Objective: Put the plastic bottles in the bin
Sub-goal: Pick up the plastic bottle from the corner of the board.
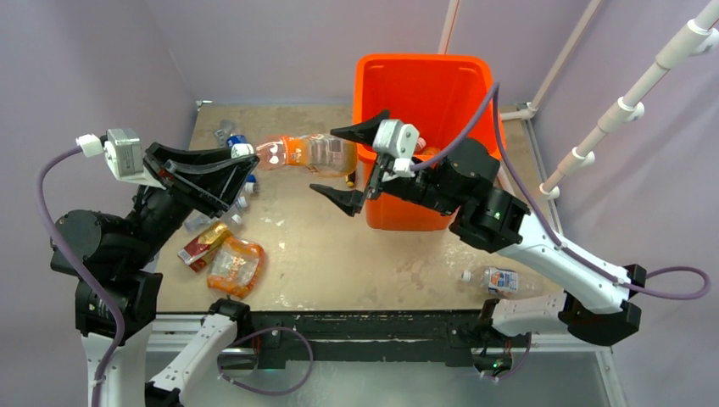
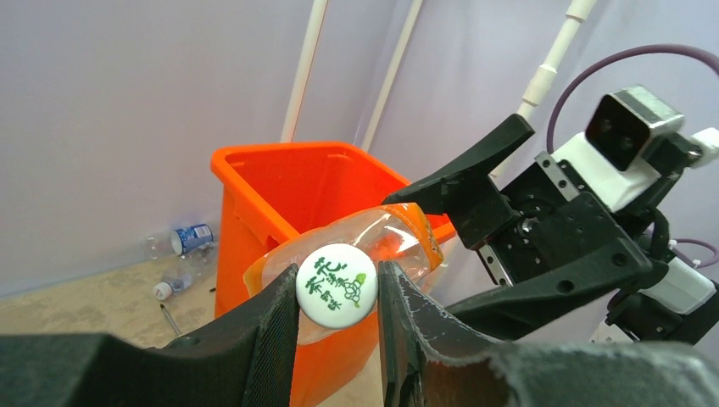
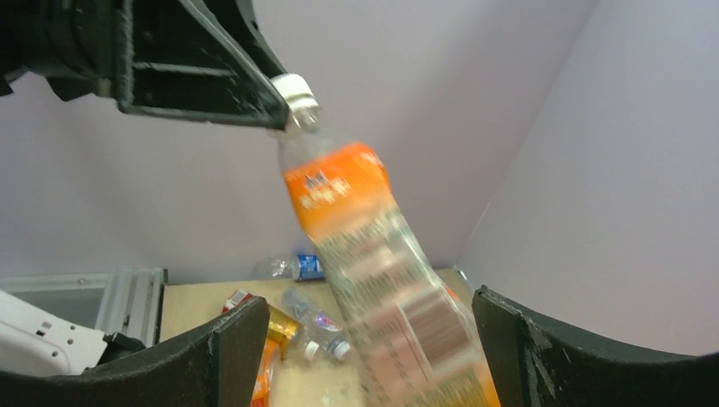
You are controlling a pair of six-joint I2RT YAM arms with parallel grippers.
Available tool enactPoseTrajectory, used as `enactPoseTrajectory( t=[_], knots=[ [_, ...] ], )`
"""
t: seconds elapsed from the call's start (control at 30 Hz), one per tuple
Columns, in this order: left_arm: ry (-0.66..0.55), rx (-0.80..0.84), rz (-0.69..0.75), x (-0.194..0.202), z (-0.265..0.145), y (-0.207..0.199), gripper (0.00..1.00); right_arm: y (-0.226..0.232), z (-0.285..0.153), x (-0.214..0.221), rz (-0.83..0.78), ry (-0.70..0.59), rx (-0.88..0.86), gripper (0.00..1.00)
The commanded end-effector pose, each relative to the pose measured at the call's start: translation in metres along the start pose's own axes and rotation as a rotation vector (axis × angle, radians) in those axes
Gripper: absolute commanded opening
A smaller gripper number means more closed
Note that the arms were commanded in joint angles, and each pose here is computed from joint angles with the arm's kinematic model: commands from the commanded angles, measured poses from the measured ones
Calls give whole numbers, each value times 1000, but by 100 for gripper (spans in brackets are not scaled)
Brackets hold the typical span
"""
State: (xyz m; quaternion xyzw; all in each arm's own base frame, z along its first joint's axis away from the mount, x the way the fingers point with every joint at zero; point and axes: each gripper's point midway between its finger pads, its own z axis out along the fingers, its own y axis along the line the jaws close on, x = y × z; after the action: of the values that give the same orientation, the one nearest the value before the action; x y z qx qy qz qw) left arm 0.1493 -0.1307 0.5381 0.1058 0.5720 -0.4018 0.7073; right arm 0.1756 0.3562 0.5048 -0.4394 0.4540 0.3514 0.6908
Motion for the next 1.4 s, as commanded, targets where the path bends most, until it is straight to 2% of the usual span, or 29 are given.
enactPoseTrajectory(
  t=[0.0,0.23,0.5,0.8,0.87,0.9,0.97,1.03,1.17,1.3,1.37],
  knots=[
    [-4,17,17,-5,4,-3,0,0,5,-29,-94,-28,38,95],
    [-9,41,22,-6,-1,-10,0,-5,27,-6,-188,88,164,91],
    [-8,61,25,-7,-5,-15,0,-15,33,0,-256,131,230,76],
    [-13,95,18,-8,-7,-23,0,-10,38,3,-246,119,215,40],
    [-15,102,16,-9,-8,-25,1,-7,38,0,-234,103,204,35],
    [-16,107,17,-9,-9,-26,9,-6,37,-1,-228,95,199,33],
    [-24,117,25,-10,-10,-29,41,-4,35,-5,-200,76,189,32],
    [-43,95,32,-15,-12,-27,62,-2,30,-10,-159,52,189,32],
    [-126,52,54,-29,-19,-23,80,9,5,-14,20,-13,168,33],
    [-349,167,73,-47,-32,-39,98,19,-24,-39,195,-137,130,33],
    [-387,227,76,-43,-36,-45,99,25,-38,-50,261,-194,99,33]
  ],
)
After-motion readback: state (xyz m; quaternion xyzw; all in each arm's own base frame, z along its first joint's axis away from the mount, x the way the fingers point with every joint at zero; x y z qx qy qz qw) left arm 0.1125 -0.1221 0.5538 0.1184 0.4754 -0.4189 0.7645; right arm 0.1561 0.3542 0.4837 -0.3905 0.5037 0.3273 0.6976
